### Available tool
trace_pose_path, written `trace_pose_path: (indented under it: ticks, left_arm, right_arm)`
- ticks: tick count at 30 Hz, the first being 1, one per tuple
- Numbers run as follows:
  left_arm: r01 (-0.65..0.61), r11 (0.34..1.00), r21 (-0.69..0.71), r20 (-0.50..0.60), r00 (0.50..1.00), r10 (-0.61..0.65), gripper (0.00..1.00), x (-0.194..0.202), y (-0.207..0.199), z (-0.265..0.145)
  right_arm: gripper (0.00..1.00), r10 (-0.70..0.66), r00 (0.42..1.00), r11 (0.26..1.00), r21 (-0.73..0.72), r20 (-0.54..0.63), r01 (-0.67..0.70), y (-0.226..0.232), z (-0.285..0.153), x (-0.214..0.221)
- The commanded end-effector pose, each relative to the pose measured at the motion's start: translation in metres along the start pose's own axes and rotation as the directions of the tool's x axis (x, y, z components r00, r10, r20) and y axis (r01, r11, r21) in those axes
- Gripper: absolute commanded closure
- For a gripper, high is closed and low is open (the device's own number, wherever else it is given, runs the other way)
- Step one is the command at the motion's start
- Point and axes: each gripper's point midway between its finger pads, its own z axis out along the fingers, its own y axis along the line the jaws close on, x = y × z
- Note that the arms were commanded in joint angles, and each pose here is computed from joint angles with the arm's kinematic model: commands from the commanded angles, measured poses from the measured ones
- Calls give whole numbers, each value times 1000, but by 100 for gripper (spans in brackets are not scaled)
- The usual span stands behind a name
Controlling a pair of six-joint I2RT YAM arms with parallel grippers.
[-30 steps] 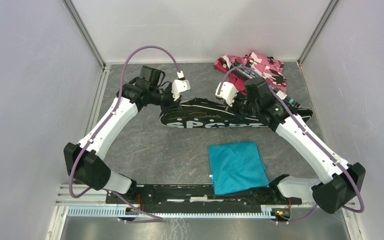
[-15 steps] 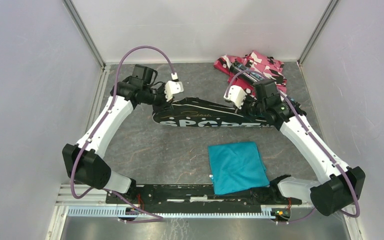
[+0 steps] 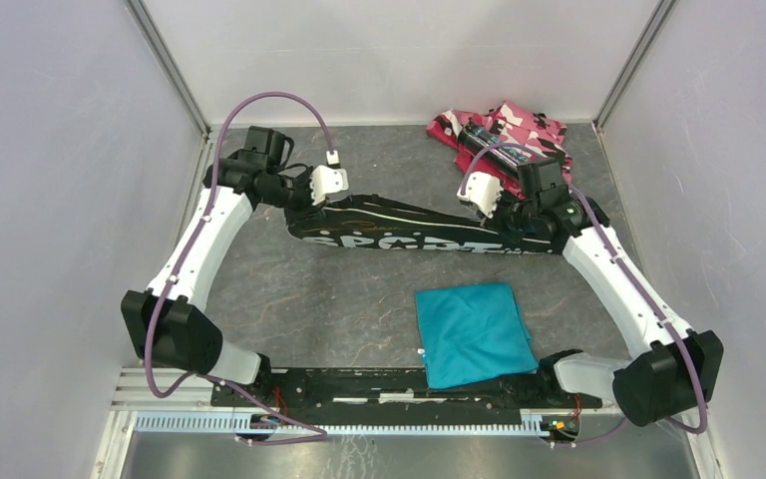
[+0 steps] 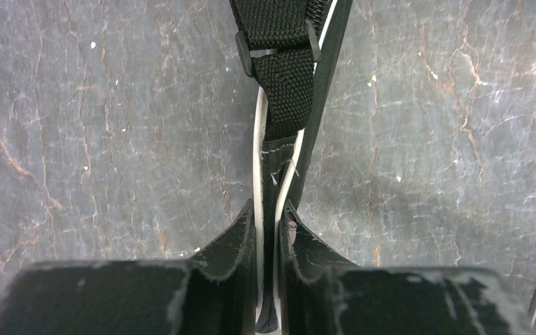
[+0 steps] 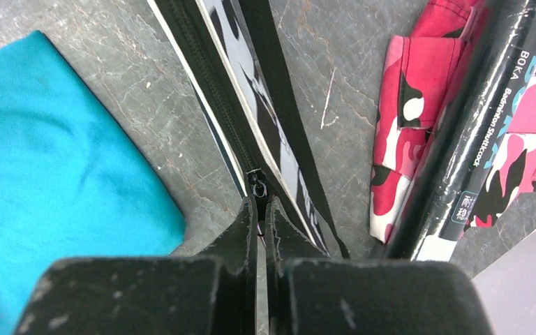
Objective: Pack up the badminton gear
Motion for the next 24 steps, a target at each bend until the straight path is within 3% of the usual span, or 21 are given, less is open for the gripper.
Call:
trace_pose_path:
  ticks: [1,24]
  left_arm:
    - [-95,994,-57,-110,990,88,98,24,23,-21]
    - [-120,991,-64,-245,964,101,98,83,49,-44]
  right_arm:
    - [100,-15,998,999,41,-59,18,-15,-5,20]
    - [100,27,988,999,22,-155,-24,-31,1,75]
